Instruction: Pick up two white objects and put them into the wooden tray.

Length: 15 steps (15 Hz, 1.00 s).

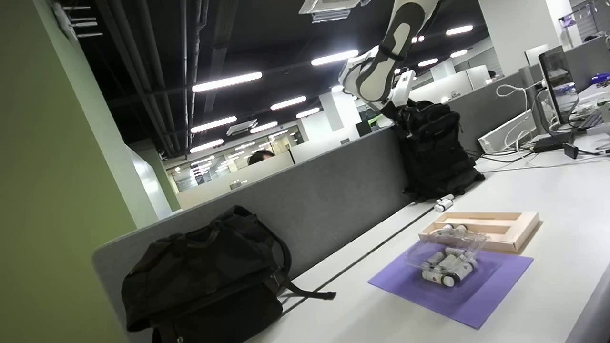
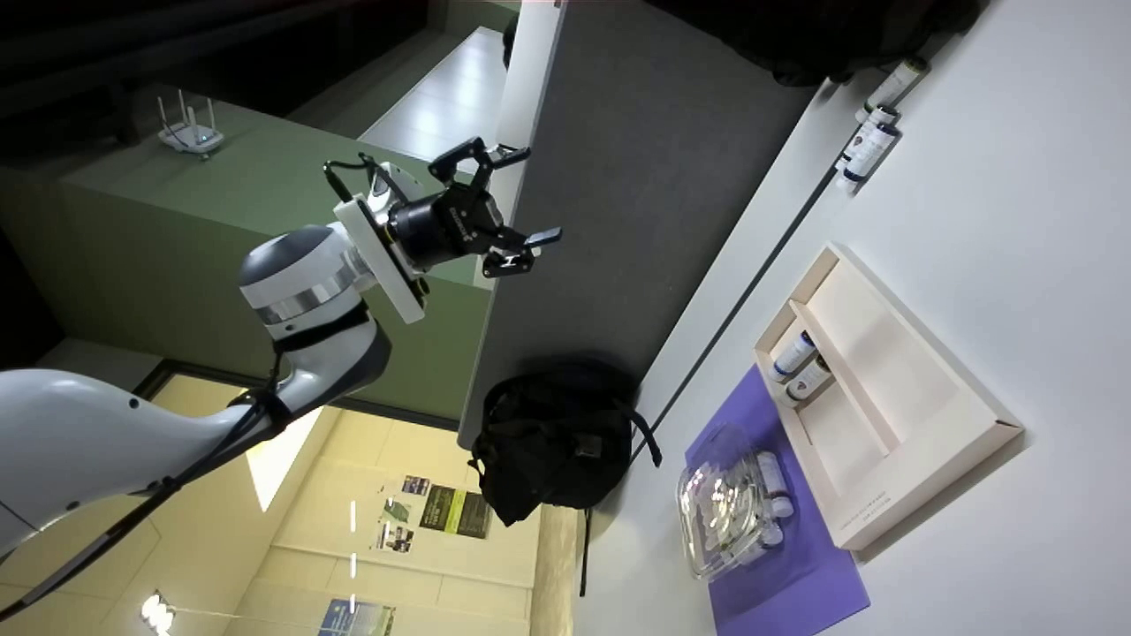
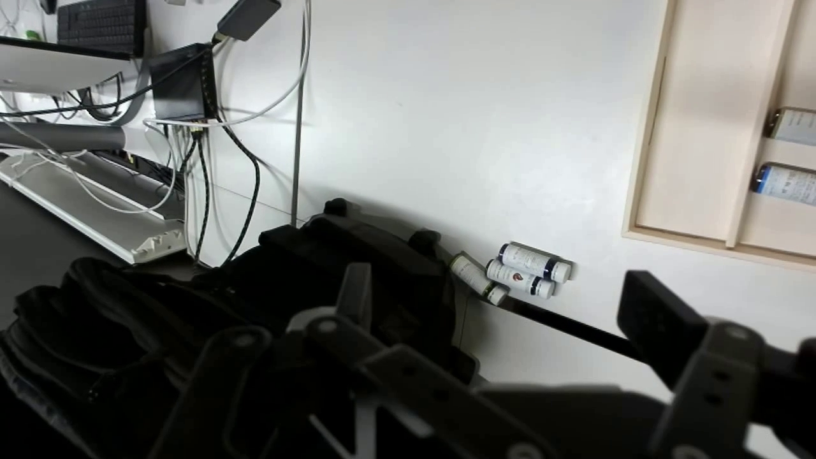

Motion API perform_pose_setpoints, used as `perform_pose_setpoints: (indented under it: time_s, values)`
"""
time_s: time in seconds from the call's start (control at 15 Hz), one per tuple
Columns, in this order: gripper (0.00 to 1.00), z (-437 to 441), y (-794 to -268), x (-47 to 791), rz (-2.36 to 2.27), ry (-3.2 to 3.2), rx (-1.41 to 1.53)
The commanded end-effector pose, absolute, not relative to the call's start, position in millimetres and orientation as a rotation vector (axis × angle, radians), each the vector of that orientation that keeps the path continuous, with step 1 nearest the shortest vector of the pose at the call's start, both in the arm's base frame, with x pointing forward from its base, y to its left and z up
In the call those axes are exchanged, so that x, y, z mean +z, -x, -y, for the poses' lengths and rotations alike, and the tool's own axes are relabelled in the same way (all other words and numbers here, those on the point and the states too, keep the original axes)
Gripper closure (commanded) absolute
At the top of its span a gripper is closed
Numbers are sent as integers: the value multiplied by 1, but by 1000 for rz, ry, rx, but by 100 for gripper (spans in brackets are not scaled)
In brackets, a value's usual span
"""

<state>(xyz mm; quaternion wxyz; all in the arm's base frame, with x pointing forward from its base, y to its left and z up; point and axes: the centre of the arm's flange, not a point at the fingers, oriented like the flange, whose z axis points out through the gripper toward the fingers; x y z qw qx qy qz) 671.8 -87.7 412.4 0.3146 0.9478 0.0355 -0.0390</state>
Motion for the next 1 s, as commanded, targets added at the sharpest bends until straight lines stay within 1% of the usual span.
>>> perform_pose_setpoints:
  time_s: [0.0,0.2,0.67,0.73,0.93]
  values:
    - [0,109,-675,419,130,-2531,-52]
    - [0,155,-665,420,296,-2607,-47]
    - [0,295,-622,414,782,-2713,-78]
    - [0,276,-619,412,656,-2708,-103]
    - [0,301,-609,409,741,-2719,-102]
